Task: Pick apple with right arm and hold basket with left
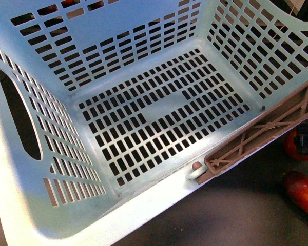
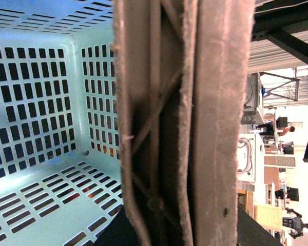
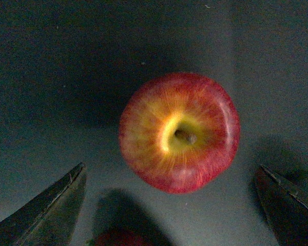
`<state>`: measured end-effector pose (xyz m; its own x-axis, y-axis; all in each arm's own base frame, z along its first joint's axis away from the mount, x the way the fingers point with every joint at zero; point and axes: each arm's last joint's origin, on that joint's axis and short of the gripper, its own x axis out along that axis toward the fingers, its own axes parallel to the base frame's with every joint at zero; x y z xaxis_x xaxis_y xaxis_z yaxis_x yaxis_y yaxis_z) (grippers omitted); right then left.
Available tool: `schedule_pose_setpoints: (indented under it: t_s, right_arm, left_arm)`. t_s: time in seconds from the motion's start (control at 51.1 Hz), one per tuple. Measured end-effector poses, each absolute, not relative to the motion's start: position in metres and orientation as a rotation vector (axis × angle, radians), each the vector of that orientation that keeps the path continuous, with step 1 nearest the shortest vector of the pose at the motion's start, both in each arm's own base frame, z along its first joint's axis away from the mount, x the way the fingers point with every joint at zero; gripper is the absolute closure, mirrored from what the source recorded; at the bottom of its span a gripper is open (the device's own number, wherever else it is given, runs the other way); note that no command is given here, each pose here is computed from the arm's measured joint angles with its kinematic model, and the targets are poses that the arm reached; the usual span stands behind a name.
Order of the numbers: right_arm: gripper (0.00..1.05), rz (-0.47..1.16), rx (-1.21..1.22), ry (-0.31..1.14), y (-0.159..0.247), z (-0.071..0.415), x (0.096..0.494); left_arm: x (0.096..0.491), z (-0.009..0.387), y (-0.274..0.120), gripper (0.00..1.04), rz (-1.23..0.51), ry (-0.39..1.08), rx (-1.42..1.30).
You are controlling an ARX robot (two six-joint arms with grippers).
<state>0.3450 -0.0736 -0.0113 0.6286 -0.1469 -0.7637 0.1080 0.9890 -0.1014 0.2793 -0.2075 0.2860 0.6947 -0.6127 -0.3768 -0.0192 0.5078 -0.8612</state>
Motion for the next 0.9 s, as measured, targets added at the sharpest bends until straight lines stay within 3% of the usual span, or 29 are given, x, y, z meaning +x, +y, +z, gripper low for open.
schedule_pose_setpoints:
  t_s: [0.607,0.783,0.9]
  right_arm:
    - [0.09,-0.204,-0.003,0.946,-0.079,-0.051,0.382]
    - [0.24,-0.213,0.016,0.942,-0.079,-0.054,0.382]
    - [0.25,-0.216,0.022,0.935,-0.078,-0.054,0.378]
  left_arm:
    - [0.279,0.286,-0.208,0.88,-0.4,0.738,-0.988]
    - [0.279,0.286,-0.208,0.88,-0.4,0.738,-0.987]
    - [0.279,0.286,-0.208,0.88,-0.401,0.739,-0.988]
